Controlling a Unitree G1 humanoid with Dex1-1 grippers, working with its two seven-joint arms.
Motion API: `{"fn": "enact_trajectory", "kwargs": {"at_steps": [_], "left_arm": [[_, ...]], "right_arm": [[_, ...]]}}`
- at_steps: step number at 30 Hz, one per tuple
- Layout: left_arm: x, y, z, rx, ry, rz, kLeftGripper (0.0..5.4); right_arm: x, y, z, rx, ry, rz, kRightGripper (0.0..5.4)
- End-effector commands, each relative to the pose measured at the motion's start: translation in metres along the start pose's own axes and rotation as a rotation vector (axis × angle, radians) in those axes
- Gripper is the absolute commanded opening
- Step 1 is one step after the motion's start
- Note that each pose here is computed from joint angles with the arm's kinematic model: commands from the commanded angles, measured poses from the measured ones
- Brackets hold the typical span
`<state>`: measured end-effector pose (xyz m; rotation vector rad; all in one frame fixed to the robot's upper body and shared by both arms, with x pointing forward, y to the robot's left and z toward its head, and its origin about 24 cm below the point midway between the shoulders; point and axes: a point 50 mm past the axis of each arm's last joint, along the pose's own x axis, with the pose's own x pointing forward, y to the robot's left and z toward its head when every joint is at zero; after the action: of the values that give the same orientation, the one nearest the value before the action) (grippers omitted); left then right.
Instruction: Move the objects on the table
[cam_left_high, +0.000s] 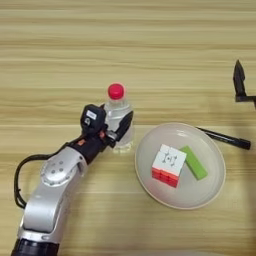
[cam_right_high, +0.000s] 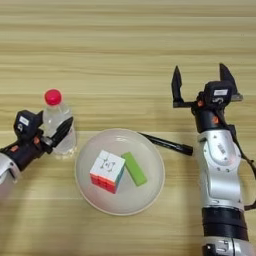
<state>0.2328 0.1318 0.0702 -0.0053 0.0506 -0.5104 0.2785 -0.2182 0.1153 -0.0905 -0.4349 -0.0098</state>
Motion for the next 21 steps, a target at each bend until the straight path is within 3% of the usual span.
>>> {"fn": "enact_trajectory", "kwargs": {"at_steps": [1, 19, 21], "left_arm": [[-0.004, 0.001, -0.005, 0.002, 0.045, 0.006, 3.13], [-0.003, 0.003, -0.019, -0.020, 0.096, 0.020, 3.13], [-0.003, 0.004, -0.019, -0.020, 0.096, 0.022, 3.56]], "right_arm": [[0.003, 0.001, 0.002, 0.004, -0.016, 0.004, 5.40], [0.004, 0.001, 0.002, 0.002, -0.015, 0.006, 5.40], [0.004, 0.001, 0.002, 0.002, -0.015, 0.007, 5.40]]}}
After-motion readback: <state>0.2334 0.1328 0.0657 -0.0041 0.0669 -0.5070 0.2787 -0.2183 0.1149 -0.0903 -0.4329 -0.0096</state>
